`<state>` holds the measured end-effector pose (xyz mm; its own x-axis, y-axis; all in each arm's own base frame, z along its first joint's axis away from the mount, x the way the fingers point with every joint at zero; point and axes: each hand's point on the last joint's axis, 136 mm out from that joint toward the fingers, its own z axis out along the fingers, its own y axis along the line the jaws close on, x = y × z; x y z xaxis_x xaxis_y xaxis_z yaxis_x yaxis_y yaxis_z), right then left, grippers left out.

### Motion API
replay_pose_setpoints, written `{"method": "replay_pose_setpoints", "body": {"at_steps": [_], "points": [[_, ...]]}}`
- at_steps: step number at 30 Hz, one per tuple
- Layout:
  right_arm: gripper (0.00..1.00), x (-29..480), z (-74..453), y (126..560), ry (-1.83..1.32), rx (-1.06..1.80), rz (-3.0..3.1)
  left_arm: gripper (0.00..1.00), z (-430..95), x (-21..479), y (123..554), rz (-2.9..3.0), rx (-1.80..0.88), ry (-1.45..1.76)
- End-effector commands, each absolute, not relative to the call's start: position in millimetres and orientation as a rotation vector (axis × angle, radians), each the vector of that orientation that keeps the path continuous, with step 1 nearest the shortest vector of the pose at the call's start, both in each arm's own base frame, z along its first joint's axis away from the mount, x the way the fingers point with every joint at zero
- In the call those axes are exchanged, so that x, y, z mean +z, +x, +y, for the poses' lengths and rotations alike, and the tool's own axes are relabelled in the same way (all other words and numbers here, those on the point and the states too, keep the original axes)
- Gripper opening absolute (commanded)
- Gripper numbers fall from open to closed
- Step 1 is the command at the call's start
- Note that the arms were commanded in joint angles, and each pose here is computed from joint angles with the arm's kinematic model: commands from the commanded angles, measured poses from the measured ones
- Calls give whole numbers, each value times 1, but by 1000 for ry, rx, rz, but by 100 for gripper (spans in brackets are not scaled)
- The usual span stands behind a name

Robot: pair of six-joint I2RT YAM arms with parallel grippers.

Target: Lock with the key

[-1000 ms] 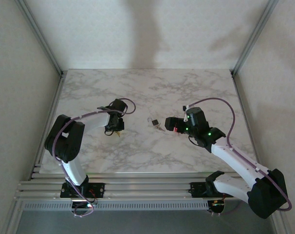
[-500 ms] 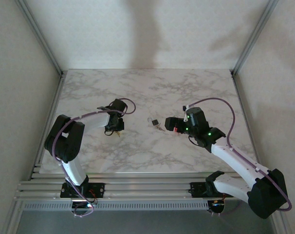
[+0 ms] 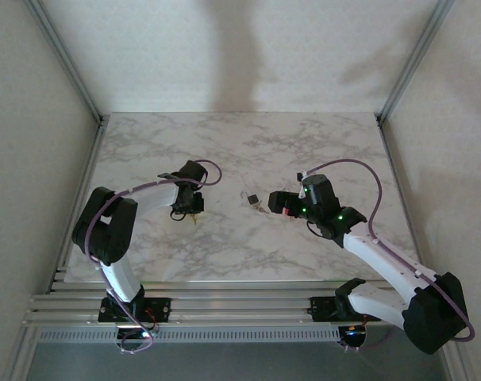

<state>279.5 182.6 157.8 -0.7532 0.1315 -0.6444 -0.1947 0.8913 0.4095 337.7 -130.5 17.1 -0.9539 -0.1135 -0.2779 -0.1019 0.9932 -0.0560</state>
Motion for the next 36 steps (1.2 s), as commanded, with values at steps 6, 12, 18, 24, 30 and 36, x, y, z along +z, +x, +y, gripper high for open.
{"method": "replay_pose_setpoints", "body": {"at_steps": [6,12,18,24,30,36], "points": [[99,165,198,280,-79,670,2354,0,-151,35,319,2928,-225,-130],[99,158,210,277,-110,737,2395,0,-163,47,311,2926,-291,-90],[99,150,228,274,-140,845,2440,0,-176,53,303,2919,-381,-60],[96,144,247,269,-174,978,2470,0,-192,59,296,2910,-509,-26],[89,139,264,264,-193,1117,2486,0,-212,66,288,2890,-645,3],[75,130,276,263,-179,1219,2510,0,-233,74,280,2867,-731,47]]}}
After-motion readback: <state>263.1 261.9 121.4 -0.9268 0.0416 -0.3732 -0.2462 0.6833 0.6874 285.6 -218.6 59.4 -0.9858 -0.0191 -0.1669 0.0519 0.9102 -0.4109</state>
